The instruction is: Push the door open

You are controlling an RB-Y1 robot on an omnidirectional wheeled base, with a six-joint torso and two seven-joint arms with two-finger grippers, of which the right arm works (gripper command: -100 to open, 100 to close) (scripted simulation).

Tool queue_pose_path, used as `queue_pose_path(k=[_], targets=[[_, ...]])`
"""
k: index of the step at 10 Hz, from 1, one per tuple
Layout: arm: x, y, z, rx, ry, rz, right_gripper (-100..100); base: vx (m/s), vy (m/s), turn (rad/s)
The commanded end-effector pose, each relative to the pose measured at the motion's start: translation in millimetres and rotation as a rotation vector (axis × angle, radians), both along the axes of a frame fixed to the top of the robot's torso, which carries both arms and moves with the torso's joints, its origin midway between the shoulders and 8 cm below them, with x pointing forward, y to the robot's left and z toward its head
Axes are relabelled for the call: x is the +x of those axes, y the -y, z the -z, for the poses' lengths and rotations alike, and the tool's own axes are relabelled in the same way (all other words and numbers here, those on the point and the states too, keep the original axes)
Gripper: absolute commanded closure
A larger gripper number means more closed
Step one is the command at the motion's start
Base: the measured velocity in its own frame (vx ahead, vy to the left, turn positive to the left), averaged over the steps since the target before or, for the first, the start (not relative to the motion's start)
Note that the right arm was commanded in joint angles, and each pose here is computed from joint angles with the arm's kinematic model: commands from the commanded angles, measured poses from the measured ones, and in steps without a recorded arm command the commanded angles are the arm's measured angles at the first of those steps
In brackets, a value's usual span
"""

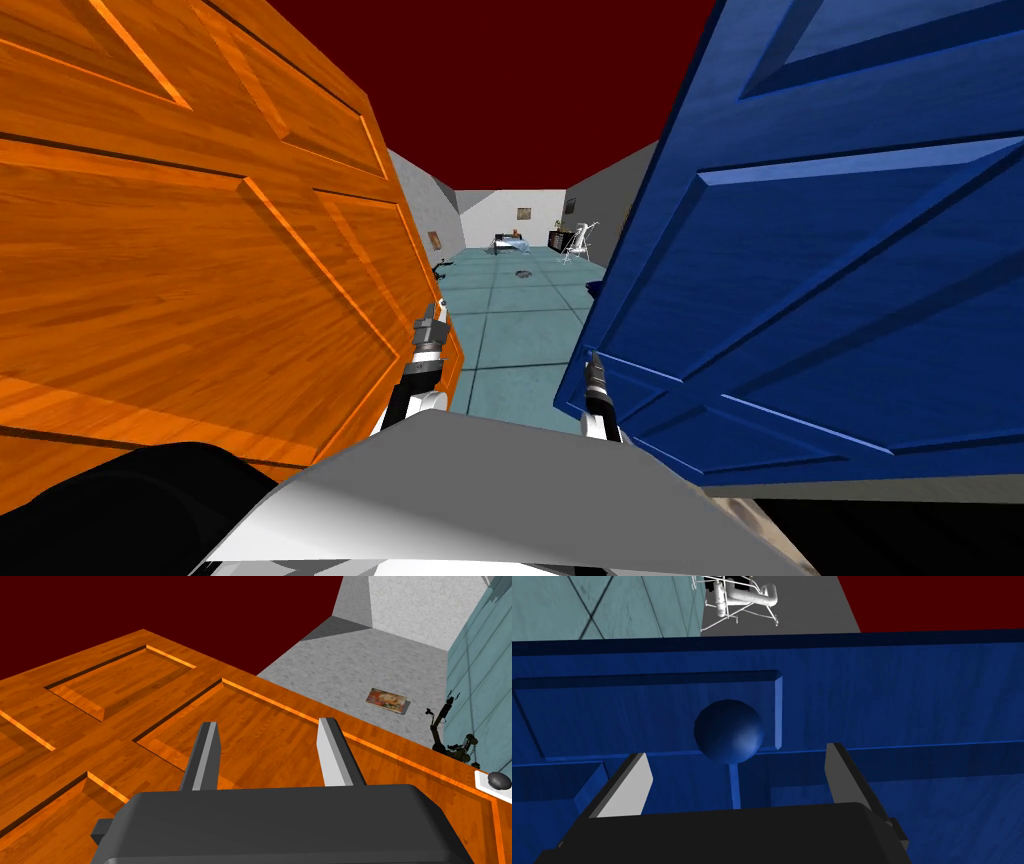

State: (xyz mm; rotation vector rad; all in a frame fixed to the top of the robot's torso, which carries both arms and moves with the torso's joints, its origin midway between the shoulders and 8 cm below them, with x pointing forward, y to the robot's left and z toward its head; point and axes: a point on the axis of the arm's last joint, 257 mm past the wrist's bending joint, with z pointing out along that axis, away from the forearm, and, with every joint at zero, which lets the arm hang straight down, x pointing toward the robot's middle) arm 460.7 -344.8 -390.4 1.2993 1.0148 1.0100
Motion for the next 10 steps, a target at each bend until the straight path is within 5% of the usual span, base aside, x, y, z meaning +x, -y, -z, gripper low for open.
queue_pose_path(k=[1, 2, 3, 8, 10], targets=[[-1.6, -0.8, 0.7, 0.004, 0.002, 0.004, -100, 0.217, -0.065, 0.031], [-1.0, -0.6, 0.6, 0.003, 0.001, 0.003, -100, 0.101, -0.032, 0.011], [-1.0, -0.6, 0.6, 0.003, 0.001, 0.003, 100, -0.023, 0.008, -0.01], [-1.0, -0.6, 0.6, 0.003, 0.001, 0.003, 100, -0.018, 0.006, 0.0], [-5.5, 15.1, 2.3, -0.003, -0.007, 0.032, 100, 0.139, 0.017, -0.047]])
